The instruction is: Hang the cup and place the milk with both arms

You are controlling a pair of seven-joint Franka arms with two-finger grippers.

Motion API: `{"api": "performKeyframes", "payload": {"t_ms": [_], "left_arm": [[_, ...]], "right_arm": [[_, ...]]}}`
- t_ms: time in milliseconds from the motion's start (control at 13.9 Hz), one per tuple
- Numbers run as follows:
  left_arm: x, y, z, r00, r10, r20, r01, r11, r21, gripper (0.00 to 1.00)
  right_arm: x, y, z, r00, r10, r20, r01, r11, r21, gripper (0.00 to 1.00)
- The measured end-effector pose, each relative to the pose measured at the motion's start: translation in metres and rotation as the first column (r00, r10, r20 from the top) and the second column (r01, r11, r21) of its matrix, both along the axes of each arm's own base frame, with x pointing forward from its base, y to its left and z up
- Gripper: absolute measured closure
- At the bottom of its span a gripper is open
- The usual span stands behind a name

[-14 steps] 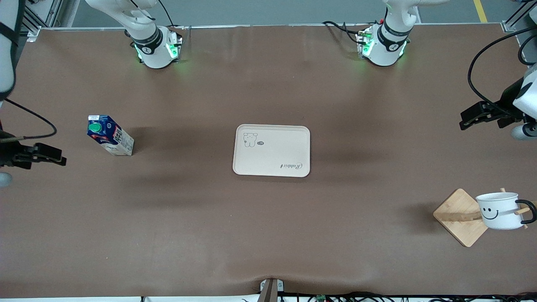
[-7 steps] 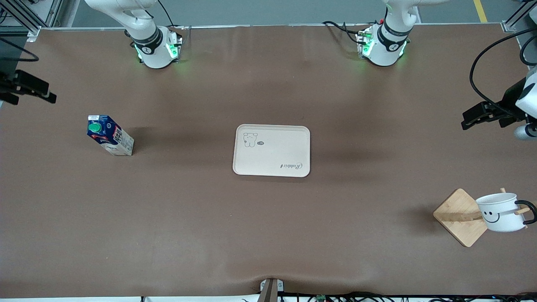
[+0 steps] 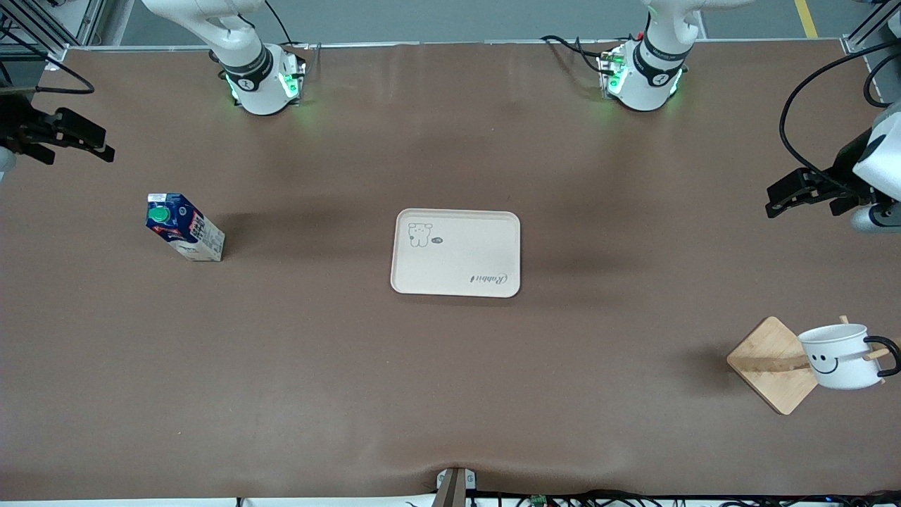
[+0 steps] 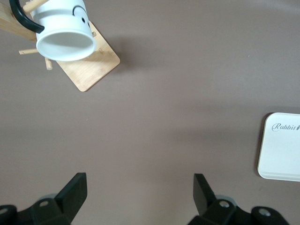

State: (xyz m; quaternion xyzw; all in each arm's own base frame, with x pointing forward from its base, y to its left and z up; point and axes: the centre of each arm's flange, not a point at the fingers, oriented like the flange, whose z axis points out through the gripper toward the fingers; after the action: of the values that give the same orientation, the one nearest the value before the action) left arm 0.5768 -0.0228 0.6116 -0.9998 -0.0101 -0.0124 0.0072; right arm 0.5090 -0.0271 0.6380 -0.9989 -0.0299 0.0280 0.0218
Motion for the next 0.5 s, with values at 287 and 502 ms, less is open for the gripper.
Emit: {"api": "performKeyframes", "payload": {"t_ms": [287, 502], "left_arm": [[0.0002, 0.0015, 0.0026, 1.0, 0.003, 0.005, -0.003, 1.0, 0.0, 0.0], [0.0001, 0.001, 0.004, 1.0, 0.002, 0.007, -0.002, 1.0, 0.0, 0.0]], "right_arm": [[0.0, -0.0028, 0.002, 0.999, 0.052, 0.013, -0.052, 0.999, -0.005, 0.0], [0.0, -0.0029, 0.002, 0.998, 0.054, 0.013, -0.054, 0.999, -0.006, 0.0]]}}
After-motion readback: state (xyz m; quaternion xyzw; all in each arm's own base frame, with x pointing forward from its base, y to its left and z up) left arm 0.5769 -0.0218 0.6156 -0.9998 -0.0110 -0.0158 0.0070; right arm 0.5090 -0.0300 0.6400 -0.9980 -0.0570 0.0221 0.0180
